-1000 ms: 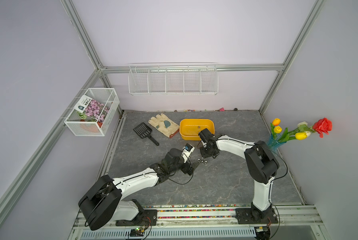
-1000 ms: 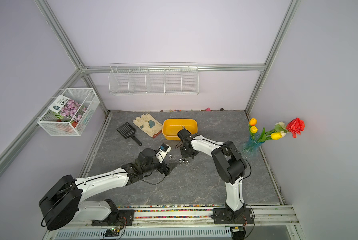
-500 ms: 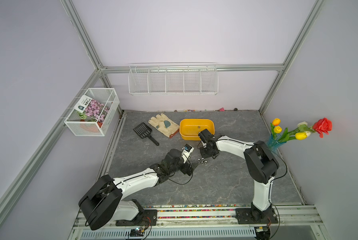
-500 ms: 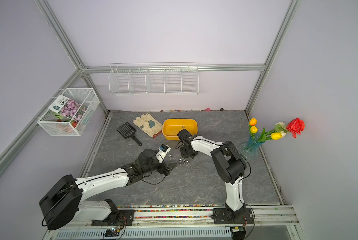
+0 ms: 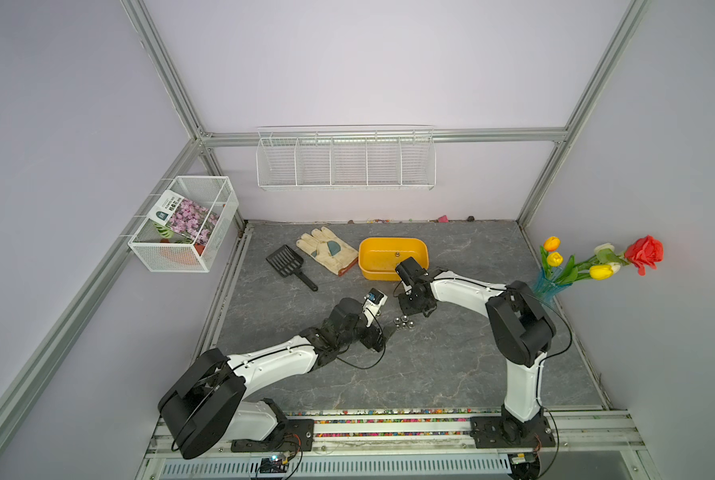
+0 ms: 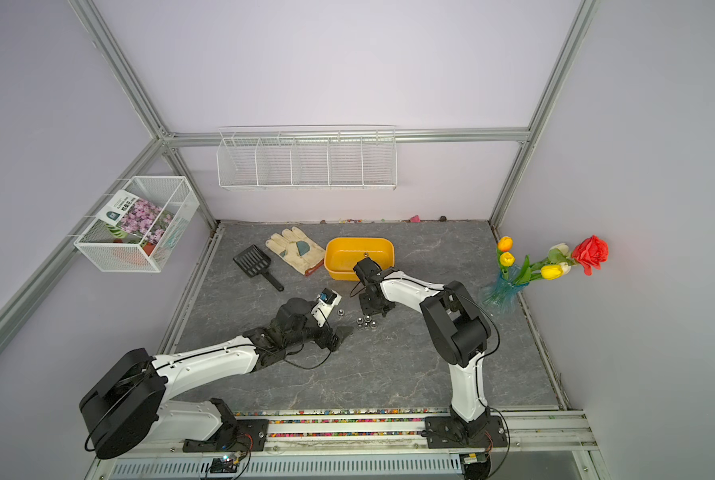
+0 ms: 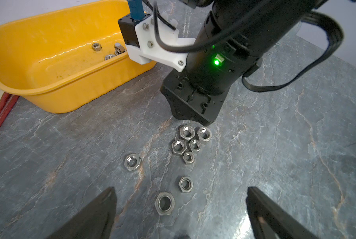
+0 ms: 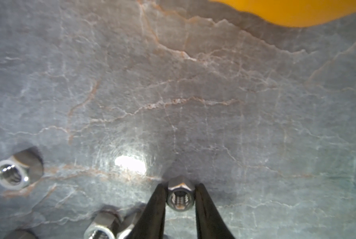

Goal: Put the nuts on the desktop into the storage box
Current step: Pick up the nut from the center of the board.

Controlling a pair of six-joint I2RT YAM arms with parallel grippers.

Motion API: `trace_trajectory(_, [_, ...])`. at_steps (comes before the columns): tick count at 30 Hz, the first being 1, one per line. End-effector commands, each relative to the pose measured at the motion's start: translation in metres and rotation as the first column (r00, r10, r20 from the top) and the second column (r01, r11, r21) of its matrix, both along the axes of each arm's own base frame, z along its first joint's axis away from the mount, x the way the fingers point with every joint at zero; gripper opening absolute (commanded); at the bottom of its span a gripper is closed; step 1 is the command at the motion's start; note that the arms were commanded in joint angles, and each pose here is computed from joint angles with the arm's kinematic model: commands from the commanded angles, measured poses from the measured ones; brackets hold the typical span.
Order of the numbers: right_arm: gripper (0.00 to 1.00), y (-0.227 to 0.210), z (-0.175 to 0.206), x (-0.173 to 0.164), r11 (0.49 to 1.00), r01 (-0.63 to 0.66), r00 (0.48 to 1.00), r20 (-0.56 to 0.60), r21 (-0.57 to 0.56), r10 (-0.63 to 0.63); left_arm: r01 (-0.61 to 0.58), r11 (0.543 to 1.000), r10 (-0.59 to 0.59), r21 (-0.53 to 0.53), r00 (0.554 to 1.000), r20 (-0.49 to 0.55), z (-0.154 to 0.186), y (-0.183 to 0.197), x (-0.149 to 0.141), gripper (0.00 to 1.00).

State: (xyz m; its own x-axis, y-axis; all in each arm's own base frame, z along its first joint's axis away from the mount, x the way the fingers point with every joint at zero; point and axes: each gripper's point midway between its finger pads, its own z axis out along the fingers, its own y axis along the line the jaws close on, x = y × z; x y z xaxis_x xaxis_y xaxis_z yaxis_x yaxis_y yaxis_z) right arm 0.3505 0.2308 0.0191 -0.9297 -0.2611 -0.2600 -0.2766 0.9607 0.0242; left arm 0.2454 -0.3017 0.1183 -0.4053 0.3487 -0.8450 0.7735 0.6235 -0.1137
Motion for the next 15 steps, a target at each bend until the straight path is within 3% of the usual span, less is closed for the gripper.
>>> trace_trajectory(1, [0.28, -0.001, -0.026, -0.013, 1.000, -0.009, 0.997, -0.075, -0.025, 0.007, -0.002, 1.000, 0.002, 0.013, 1.000, -0.009, -0.004, 0.001, -0.001, 1.00])
trace_trajectory(7, [0.19, -0.001, -0.027, -0.014, 1.000, -0.010, 0.997, -0.077, -0.028, 0.008, -0.001, 1.000, 0.002, 0.013, 1.000, -0.010, -0.004, 0.001, -0.002, 1.00])
trace_trajectory(15, [0.18, 0.000, -0.005, -0.006, 1.000, -0.014, 0.999, -0.033, -0.021, 0.013, -0.001, 1.000, 0.001, 0.007, 1.000, 0.000, -0.002, 0.001, -0.001, 1.00])
